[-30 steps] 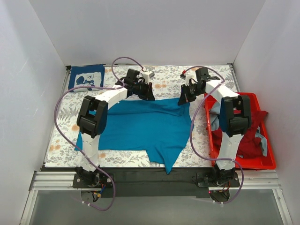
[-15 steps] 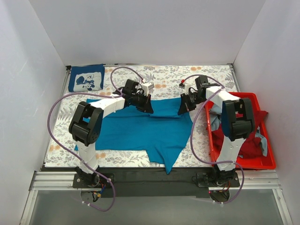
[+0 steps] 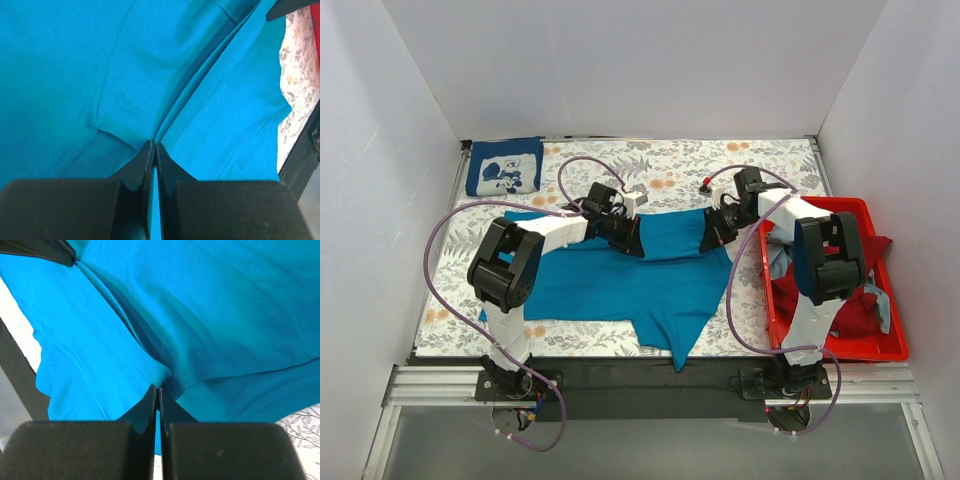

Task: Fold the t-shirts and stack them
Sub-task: Fold the tshirt

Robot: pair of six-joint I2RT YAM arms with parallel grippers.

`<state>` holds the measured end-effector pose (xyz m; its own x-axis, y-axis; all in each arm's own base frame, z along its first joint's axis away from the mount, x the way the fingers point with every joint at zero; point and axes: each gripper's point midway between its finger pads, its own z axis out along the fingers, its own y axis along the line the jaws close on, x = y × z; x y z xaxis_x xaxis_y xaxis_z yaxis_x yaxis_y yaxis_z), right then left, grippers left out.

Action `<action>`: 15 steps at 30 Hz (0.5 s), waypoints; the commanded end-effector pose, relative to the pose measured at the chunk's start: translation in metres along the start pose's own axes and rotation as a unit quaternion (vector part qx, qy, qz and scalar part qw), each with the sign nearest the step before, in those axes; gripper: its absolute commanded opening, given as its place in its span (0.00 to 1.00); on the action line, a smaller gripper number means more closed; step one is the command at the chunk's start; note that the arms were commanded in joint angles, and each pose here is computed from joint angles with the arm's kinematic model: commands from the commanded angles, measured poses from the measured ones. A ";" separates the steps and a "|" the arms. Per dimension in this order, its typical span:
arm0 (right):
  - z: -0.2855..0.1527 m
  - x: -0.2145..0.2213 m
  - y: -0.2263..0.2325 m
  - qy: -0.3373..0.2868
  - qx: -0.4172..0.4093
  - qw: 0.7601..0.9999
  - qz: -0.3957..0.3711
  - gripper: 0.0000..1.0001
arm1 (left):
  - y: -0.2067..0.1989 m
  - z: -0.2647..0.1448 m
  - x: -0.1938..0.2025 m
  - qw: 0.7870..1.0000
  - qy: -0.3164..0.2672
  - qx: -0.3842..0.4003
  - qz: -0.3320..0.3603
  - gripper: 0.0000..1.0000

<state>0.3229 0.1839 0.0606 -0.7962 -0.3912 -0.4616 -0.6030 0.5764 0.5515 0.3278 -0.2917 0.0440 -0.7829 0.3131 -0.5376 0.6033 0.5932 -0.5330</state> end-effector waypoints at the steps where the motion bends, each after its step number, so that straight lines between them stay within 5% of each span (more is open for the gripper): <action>1: -0.006 -0.020 -0.007 -0.012 0.019 0.999 -0.028 0.01 | -0.015 -0.019 -0.040 0.997 -0.053 -0.009 0.048 0.00; 15: 0.007 -0.038 -0.043 -0.001 0.059 0.998 -0.034 0.01 | 0.030 -0.002 -0.057 0.991 -0.055 -0.090 0.078 0.00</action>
<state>0.3679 0.1820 0.0548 -0.7667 -0.4140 -0.4907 -0.6329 0.6155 0.4697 0.3785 -0.2918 0.0609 -0.6827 0.3171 -0.6584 0.6607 0.6528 -0.3707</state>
